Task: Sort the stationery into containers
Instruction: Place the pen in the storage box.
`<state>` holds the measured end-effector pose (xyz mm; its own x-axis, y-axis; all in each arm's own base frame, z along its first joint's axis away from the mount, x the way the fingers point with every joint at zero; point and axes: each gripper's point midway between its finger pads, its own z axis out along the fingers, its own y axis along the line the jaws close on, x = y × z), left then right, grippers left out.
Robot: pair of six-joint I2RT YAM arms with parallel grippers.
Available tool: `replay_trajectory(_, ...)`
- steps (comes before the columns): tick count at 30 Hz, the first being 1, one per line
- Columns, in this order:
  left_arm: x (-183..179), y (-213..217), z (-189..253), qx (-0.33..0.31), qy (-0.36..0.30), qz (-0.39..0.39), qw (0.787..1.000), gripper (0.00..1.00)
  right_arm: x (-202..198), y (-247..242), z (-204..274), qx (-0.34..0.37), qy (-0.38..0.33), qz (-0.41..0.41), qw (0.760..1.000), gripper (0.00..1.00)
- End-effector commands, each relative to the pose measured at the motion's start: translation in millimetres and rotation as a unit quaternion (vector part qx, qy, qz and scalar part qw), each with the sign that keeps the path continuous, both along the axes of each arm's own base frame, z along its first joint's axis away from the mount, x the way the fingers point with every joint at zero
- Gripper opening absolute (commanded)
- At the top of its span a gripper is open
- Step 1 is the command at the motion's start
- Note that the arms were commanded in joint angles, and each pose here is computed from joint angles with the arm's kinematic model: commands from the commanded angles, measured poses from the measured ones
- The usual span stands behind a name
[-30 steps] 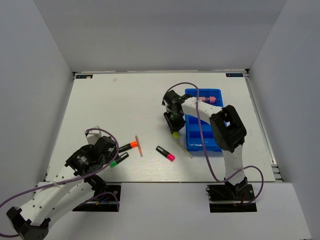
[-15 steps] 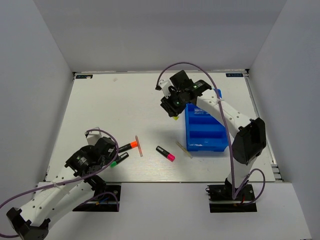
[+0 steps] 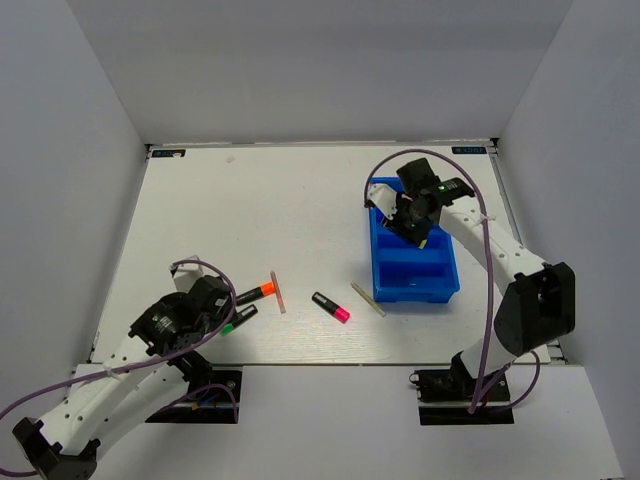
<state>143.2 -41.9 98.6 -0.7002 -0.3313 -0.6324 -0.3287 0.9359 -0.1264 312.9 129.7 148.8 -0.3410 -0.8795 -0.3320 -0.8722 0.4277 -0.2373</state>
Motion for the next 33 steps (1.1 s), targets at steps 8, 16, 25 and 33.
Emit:
replay_trajectory(8,2.3,-6.1,-4.5,-0.015,-0.001,-0.001,1.0,0.88,13.1,-22.9,-36.6,-0.007,-0.046,0.164,0.985,0.0)
replay_trajectory(16,0.9,-5.5,-7.8,-0.013,0.005,0.001,1.0,0.88,36.0,-29.5,-37.0,-0.015,-0.057,0.177,0.982,0.23)
replay_trajectory(25,-4.9,-11.7,-21.9,-0.032,0.038,0.029,0.998,0.88,39.3,-35.2,-43.1,-0.021,-0.063,0.176,0.982,0.47)
replay_trajectory(33,1.8,-32.0,-23.6,-0.088,0.031,0.034,0.995,0.67,35.1,-31.3,-34.2,0.0,-0.069,0.172,0.983,0.58)
